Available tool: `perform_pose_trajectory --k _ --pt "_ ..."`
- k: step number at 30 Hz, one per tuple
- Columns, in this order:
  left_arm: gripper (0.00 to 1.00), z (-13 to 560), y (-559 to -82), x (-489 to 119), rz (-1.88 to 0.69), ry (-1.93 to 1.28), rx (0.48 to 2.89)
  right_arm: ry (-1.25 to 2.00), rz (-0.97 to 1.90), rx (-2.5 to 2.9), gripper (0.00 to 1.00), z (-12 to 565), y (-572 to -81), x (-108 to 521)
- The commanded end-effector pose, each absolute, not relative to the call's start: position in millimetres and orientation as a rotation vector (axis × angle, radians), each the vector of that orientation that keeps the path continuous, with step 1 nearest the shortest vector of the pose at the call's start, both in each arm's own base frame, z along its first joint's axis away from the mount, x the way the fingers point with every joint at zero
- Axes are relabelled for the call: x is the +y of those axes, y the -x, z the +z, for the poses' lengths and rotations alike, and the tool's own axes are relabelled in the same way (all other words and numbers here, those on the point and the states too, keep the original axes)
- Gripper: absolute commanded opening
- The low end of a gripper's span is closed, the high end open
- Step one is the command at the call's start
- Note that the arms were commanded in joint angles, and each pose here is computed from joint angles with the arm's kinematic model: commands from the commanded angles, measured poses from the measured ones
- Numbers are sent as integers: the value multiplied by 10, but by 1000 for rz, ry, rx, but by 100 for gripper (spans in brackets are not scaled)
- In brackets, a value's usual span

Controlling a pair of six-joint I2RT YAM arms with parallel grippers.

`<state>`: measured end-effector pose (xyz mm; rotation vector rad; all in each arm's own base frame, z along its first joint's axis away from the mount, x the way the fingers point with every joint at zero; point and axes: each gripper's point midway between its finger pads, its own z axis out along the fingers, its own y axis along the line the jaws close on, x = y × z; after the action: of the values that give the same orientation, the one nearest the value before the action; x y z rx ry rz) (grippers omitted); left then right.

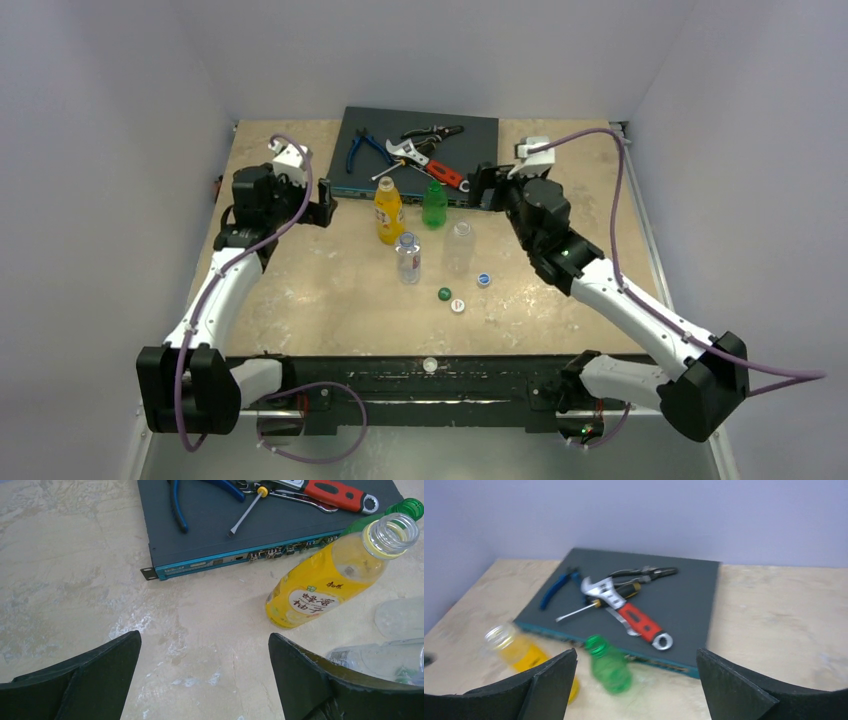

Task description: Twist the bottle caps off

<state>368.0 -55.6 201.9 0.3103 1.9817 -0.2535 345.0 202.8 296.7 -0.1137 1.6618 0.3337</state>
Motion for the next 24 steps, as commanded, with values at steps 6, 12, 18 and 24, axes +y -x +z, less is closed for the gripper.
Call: perform_pose_trajectory --k 6,12,18,24 --pt "100 1999 -3981 -466 -234 -199 1883 -453 47 1543 97 2882 -3893 470" --pt "100 1448 -4166 -332 -164 -173 1903 -591 -149 1485 99 2489 -3871 -176" --pt "100 951 -4144 -227 -145 -151 1878 -609 -223 1509 99 1997 -3890 -529" --pt "100 822 -4063 -187 -121 -173 1778 -517 -241 1535 99 1646 -3882 -503"
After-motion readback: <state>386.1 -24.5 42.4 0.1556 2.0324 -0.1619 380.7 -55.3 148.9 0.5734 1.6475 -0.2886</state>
